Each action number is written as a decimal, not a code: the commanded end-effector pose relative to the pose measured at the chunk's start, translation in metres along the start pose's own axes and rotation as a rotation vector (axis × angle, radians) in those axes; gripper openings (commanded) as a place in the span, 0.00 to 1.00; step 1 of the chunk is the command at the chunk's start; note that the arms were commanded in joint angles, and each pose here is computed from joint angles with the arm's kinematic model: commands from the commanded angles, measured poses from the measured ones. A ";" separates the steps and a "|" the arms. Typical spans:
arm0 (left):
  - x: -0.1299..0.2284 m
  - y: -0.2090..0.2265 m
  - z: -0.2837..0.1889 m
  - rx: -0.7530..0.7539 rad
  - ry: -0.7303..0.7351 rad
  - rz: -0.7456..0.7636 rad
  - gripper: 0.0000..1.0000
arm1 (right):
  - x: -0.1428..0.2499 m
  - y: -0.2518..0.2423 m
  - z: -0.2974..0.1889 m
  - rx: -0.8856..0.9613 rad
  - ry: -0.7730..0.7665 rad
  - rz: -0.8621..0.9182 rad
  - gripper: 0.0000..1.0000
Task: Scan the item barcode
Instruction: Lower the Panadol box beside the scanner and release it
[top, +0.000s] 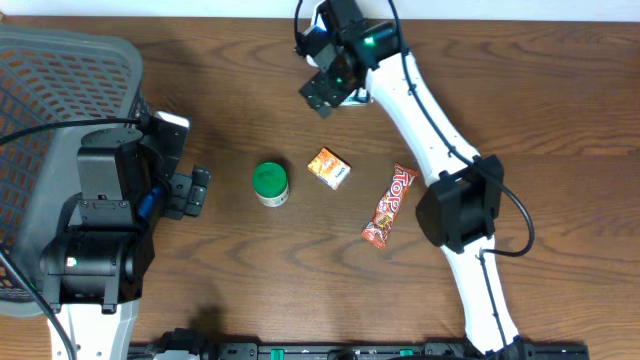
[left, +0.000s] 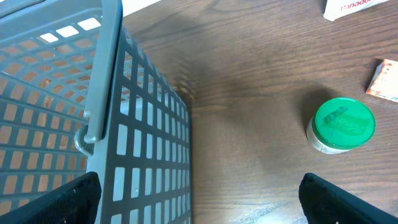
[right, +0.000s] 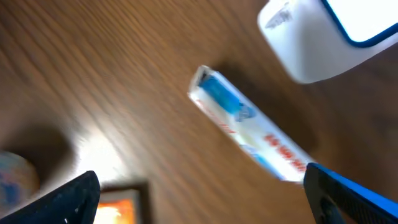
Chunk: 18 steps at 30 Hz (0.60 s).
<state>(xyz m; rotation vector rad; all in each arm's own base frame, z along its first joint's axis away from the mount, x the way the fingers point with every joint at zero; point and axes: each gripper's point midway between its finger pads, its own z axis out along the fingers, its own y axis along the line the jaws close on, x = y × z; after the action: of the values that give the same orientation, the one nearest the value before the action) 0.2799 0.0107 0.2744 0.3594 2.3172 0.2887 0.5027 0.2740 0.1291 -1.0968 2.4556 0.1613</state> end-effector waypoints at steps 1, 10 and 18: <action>0.000 -0.001 0.000 0.009 -0.003 -0.013 0.99 | 0.002 -0.013 0.000 -0.022 -0.025 -0.204 0.99; 0.000 -0.001 0.000 0.009 -0.003 -0.013 0.99 | -0.007 -0.038 0.010 -0.104 -0.156 -0.160 0.99; 0.000 -0.001 0.000 0.009 -0.003 -0.013 0.99 | -0.003 -0.033 0.042 -0.117 -0.146 -0.206 0.99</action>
<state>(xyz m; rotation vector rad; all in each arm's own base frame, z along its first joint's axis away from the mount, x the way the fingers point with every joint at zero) 0.2799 0.0107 0.2744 0.3599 2.3172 0.2889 0.5469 0.2536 0.1150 -1.2650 2.2328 0.2745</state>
